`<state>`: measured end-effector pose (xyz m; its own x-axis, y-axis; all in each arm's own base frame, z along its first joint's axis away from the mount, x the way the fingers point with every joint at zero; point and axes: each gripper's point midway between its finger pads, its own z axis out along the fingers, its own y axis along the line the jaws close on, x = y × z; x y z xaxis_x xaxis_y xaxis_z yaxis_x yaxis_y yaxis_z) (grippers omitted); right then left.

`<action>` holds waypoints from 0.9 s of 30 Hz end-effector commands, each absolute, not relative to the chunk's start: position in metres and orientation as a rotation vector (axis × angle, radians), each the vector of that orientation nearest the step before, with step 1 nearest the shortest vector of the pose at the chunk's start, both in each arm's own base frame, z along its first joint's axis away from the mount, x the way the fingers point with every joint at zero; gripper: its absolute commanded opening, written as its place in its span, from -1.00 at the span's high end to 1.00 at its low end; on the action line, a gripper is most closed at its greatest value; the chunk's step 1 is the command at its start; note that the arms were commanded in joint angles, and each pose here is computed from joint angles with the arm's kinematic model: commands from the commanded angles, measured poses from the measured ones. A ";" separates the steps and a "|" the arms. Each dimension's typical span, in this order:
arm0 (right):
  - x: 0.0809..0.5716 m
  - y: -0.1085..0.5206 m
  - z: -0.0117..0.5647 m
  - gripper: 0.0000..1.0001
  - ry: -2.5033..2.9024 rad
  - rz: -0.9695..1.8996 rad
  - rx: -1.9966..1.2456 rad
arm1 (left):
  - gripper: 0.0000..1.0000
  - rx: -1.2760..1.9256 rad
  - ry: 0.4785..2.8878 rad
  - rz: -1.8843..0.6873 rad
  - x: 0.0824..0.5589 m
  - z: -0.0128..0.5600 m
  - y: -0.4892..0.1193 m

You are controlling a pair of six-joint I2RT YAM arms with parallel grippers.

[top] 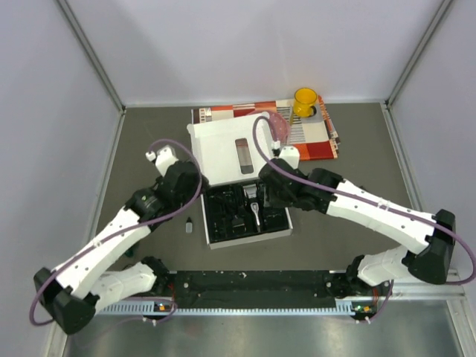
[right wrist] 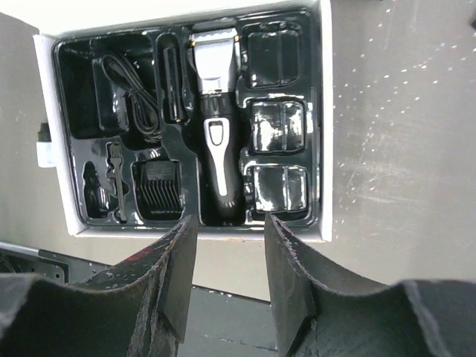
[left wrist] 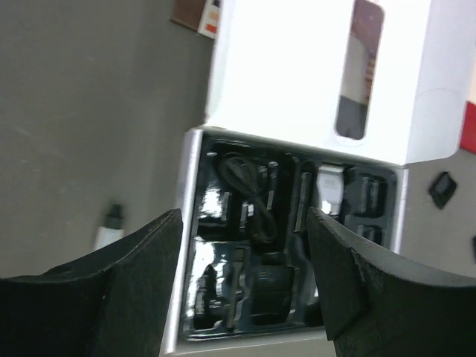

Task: Sort the hair-cutting tools

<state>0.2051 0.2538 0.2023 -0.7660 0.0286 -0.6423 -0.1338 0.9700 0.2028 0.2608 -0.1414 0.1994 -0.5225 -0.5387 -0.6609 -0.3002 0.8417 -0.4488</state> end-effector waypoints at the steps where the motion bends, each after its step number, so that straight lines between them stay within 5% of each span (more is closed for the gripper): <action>1: 0.206 0.287 0.219 0.17 2.403 0.406 -0.066 | -0.47 -0.410 2.221 -0.193 0.237 0.178 -0.108; 11: 0.206 0.293 0.215 0.17 2.412 0.403 -0.045 | -0.36 -0.537 2.596 -0.257 0.207 0.069 -0.087; 27: 0.210 0.279 0.207 0.15 2.410 0.356 -0.035 | -0.13 -0.478 2.779 -0.257 0.210 0.034 -0.101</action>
<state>0.2021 0.2816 0.1893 -0.7971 0.0264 -0.6032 -0.1284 0.9688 0.2120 0.1951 -0.0973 0.0263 -0.9035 -0.3555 -0.2392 -0.3108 0.9281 -0.2051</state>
